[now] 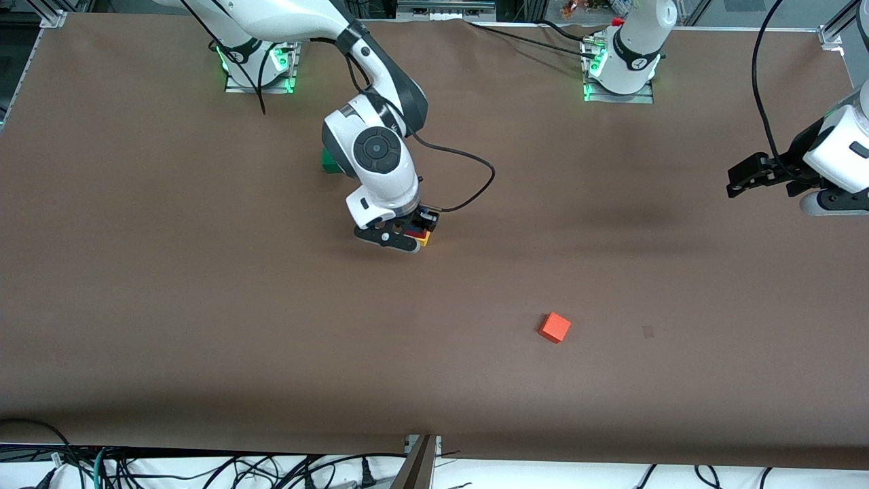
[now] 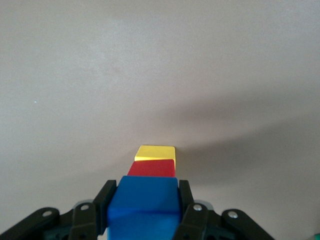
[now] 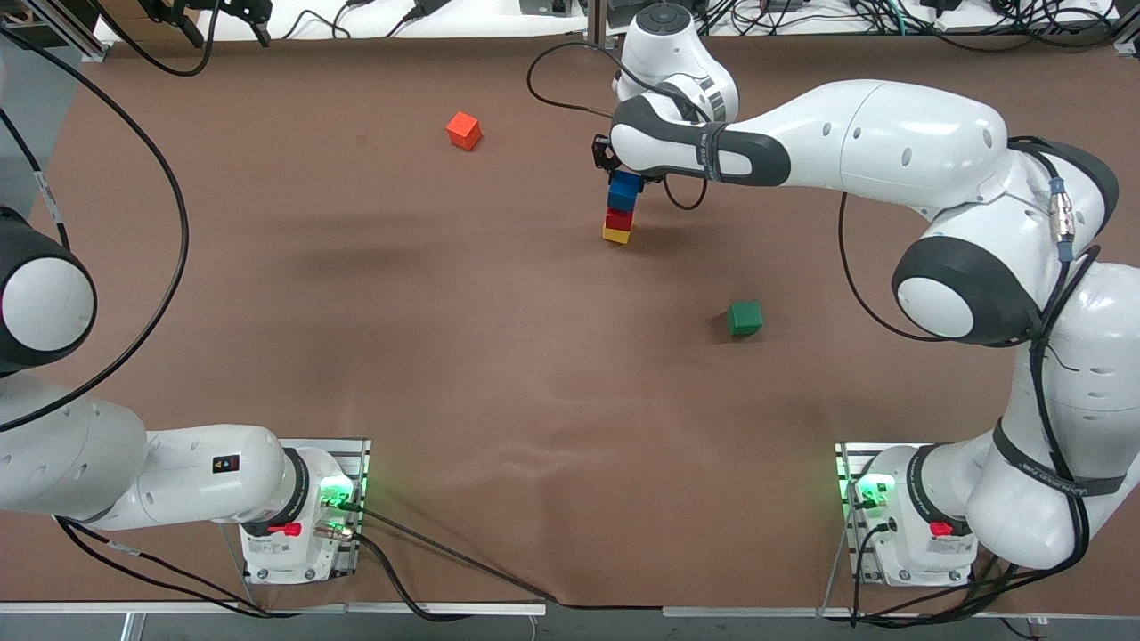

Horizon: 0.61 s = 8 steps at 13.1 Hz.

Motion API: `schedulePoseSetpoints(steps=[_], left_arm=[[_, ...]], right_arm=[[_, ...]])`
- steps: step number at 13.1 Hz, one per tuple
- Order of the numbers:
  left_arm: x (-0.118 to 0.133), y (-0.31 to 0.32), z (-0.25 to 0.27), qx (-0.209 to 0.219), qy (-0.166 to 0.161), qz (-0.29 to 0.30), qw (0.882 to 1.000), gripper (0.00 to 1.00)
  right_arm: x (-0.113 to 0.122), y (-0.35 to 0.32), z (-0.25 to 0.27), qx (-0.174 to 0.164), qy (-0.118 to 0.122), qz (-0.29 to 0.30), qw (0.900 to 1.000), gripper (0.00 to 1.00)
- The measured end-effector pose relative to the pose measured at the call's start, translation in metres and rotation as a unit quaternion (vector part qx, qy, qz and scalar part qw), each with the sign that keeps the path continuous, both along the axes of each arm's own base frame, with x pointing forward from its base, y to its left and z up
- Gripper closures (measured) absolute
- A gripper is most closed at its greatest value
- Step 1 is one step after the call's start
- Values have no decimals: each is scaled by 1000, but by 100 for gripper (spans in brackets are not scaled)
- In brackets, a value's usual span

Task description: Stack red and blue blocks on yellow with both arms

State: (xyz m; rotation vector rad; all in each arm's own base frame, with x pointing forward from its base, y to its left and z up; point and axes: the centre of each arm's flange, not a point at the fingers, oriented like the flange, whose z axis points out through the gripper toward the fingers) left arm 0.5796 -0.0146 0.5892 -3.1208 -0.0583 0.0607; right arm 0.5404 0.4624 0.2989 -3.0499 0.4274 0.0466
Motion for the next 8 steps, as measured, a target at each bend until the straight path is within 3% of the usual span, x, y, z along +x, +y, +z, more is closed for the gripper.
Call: schedulePoseSetpoints(steps=[6,7,8], left_arm=[[9,7,-2,-2,-5,6,1000,0],[9,7,-2,-2,-5,6,1000,0],[9,7,-1,-2,-5,6,1000,0]], right_arm=[[1,0,-7,-1,0,0,1000,44],[1,0,-7,-1,0,0,1000,41],[1,0,-7,-1,0,0,1000,30]])
